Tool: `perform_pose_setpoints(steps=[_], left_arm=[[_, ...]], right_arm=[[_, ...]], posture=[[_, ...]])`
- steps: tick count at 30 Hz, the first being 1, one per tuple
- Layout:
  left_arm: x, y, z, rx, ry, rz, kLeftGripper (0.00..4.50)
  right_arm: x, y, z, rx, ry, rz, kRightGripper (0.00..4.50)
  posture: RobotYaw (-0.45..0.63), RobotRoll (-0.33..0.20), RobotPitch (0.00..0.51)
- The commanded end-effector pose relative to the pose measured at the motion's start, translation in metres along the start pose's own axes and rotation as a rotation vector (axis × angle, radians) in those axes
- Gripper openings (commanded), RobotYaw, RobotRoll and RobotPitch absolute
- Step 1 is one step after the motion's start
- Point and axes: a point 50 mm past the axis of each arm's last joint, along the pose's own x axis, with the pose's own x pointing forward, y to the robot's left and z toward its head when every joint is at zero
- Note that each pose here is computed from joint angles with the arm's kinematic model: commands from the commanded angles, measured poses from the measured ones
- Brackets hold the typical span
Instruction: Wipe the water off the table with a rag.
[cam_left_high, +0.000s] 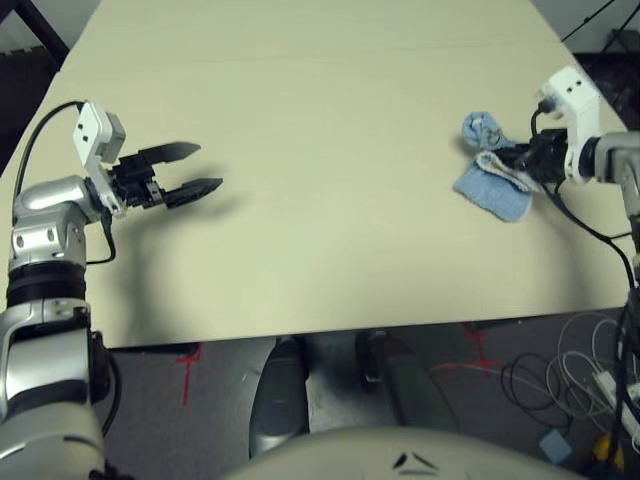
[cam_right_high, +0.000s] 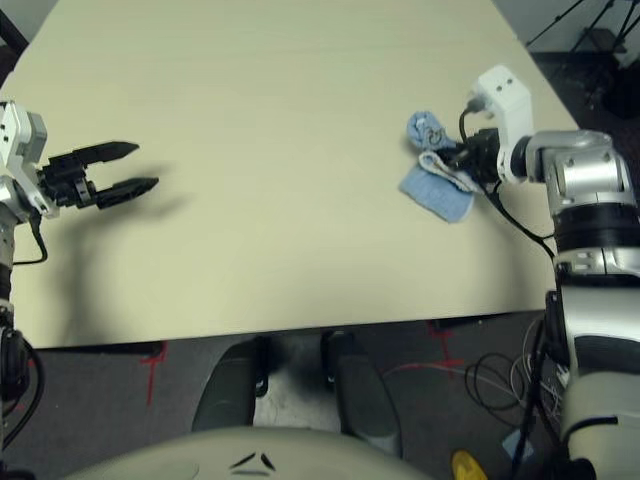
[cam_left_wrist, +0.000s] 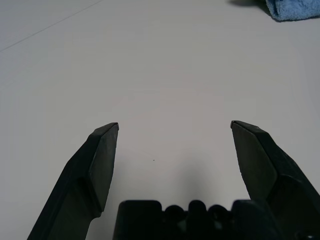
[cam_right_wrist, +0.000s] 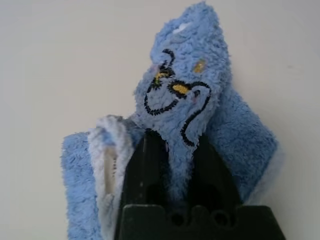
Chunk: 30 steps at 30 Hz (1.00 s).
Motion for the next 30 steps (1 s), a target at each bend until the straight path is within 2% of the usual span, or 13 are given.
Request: perform_pose_setpoints(steps=[1, 7, 11, 18, 23, 30], left_arm=[[-0.001, 0.000, 0.000, -0.019, -0.036, 0.038, 4.50], [-0.003, 0.009, 0.008, -0.059, -0.134, 0.158, 4.50], [-0.009, 0.028, 0.019, -0.102, -0.263, 0.381, 4.50], [-0.026, 0.050, 0.013, -0.164, -0.328, 0.702, 4.50], [-0.035, 0.055, 0.001, -0.191, -0.333, 0.873, 4.50], [-0.035, 0.051, -0.022, -0.217, -0.304, 0.983, 4.50]], right_arm=[[-0.006, -0.007, 0.009, 0.046, -0.101, -0.026, 2.13], [-0.026, -0.018, 0.032, 0.055, -0.322, -0.022, 4.45], [-0.035, -0.025, 0.034, 0.084, -0.450, -0.066, 4.48], [-0.034, -0.036, 0.017, 0.173, -0.585, -0.234, 4.48], [-0.034, -0.045, -0.002, 0.232, -0.627, -0.395, 4.48], [-0.042, -0.056, -0.023, 0.270, -0.656, -0.586, 4.48]], posture=[[0.20, 0.000, 0.212], [0.19, 0.000, 0.213], [0.18, 0.000, 0.209], [0.18, 0.000, 0.204], [0.18, 0.000, 0.201], [0.18, 0.000, 0.197]])
